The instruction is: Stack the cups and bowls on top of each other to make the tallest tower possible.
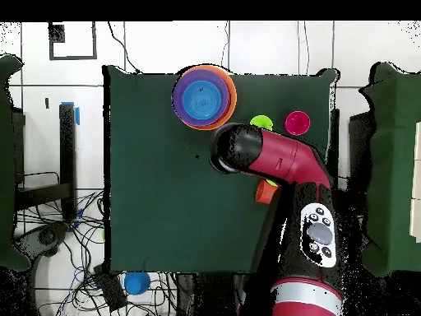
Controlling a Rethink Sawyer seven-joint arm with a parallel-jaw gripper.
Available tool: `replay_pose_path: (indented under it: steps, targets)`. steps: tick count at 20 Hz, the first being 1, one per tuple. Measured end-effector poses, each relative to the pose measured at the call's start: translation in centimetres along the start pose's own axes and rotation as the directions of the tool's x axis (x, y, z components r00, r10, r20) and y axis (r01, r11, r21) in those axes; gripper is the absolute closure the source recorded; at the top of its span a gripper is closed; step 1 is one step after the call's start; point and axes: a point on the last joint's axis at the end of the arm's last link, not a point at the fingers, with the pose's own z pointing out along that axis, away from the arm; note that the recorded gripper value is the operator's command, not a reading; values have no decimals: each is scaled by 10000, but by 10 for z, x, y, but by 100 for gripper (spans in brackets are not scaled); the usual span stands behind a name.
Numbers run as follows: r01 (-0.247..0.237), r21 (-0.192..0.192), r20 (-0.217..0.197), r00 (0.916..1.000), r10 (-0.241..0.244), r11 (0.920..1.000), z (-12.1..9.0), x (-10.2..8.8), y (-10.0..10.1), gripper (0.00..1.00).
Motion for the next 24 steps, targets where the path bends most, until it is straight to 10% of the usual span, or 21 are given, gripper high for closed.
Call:
replay_pose_path:
  steps: [24]
  targets:
    - [337,22,79,9994,-337,9994,12,13,3,0]
